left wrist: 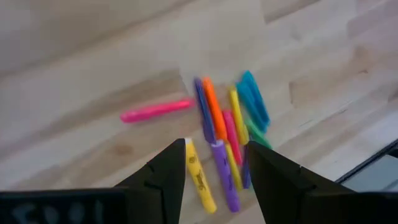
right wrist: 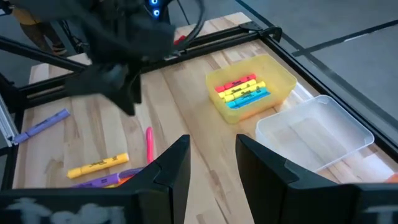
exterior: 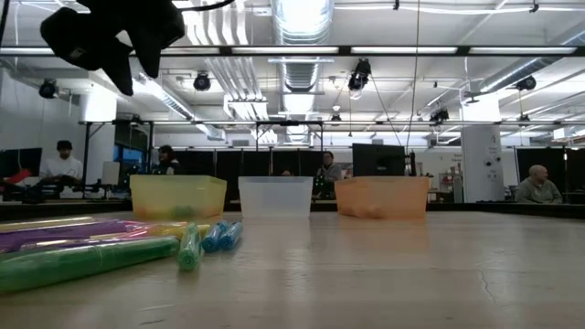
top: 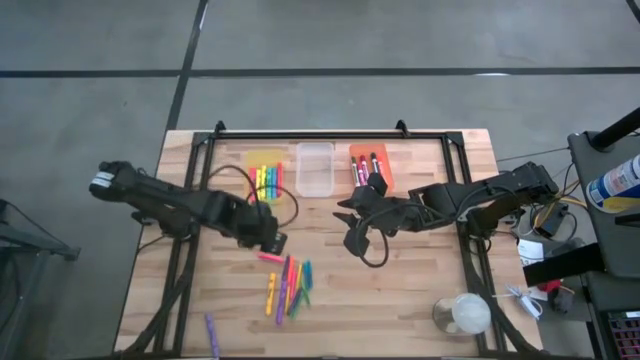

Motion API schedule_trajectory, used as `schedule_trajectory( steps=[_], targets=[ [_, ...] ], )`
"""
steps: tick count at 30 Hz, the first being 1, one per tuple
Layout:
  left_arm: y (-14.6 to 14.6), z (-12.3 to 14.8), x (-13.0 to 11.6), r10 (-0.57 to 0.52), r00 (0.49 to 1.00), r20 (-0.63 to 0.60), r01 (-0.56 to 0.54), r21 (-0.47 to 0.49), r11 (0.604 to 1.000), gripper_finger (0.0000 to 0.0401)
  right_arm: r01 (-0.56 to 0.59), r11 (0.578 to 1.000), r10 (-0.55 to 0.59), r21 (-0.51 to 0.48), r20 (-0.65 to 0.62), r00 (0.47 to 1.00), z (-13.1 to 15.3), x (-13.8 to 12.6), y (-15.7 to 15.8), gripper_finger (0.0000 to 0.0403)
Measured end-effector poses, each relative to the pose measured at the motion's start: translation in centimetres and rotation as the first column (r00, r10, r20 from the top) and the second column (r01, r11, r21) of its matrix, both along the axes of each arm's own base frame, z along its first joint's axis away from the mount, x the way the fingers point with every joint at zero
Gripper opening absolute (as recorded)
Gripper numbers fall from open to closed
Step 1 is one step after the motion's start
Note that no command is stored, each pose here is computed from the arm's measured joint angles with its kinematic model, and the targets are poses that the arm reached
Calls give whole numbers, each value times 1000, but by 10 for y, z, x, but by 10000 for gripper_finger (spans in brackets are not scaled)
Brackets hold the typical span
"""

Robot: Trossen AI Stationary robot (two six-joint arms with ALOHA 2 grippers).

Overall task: Pick & Place Markers
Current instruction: Put the dark yellow highlighter pen into the yellow bin

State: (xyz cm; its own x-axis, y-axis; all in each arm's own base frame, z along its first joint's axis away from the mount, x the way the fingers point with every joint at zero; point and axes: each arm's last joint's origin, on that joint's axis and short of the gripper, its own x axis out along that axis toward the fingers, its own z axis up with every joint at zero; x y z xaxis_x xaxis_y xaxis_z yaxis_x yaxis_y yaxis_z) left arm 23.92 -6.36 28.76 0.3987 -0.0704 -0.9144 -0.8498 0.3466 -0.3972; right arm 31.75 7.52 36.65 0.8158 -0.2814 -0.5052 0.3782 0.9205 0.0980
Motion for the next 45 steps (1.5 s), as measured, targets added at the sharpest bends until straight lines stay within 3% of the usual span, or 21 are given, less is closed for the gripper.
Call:
schedule_trajectory(
  steps=[9, 19, 38, 45],
  targets=[
    [-44, -37, 24, -16, 999, -52, 15, -3, 1000, 165, -2, 1000, 2, 8, 2, 1000, 0, 0, 2, 121],
    [-82, -84, 31, -18, 973, -231, 15, -14, 1000, 165, -63, 997, 63, 46, 2, 998, 3, -3, 6, 121],
    [-93, -134, 43, -95, 939, -330, 84, -47, 995, 164, -75, 996, 75, 44, -5, 997, 3, -4, 6, 121],
    [-88, -131, 38, -91, 938, -335, 77, -56, 995, 103, -75, 996, 75, 43, -7, 997, 3, -4, 5, 121]
  ],
)
